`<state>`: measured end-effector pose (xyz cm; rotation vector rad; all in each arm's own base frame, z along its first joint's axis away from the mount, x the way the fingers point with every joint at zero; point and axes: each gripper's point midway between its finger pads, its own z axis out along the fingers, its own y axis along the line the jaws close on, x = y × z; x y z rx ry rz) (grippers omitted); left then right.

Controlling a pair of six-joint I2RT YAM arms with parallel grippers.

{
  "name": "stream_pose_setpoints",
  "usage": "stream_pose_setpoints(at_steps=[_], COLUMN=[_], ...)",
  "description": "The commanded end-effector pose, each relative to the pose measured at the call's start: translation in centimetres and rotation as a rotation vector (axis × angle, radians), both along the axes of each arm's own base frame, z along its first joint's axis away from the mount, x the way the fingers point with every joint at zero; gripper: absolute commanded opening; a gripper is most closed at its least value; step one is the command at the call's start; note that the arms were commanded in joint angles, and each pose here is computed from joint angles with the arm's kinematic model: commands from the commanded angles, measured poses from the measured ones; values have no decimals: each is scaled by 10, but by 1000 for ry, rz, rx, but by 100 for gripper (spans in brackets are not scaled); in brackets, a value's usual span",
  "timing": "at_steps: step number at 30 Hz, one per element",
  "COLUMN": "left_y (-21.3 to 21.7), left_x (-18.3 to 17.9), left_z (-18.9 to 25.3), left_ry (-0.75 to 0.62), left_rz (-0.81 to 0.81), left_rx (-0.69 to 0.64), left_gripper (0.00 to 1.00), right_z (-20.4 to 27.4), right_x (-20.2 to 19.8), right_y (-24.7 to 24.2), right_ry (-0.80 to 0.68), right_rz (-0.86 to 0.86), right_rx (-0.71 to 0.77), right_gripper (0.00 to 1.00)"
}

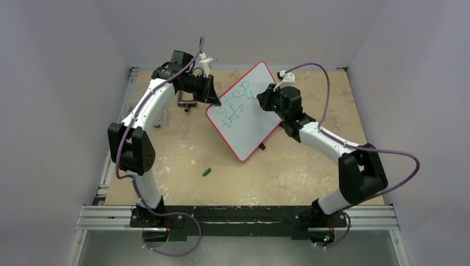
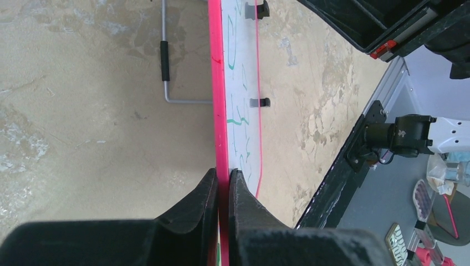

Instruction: Write a sentence on the whiteboard

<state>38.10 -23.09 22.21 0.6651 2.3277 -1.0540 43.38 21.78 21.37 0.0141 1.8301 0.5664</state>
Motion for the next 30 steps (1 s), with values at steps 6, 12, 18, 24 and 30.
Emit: stream_pose_setpoints(at_steps=[6,12,18,24,30], left_y=[-8,-9,-8,-8,-7], left_x=[-12,-12,-13,-13,-12], left_z=[16,16,16,16,18], left_ry=[-87,-88,-87,-89,-95], left_rz=[-72,-72,-71,-70,-65], left_rx=[-5,-5,-3,-1,0], left_gripper=[0,0,0,0,0], right_z=[-23,-30,-10,21,62], right_x=[-26,-39,-37,-26,-23], right_y=[-12,-4,11,19,18], right_ry=[54,84,50,-7,-87], right_rz=[5,58,122,144,131], right_rx=[-20,18,64,79,112], right_gripper=[0,0,0,0,0])
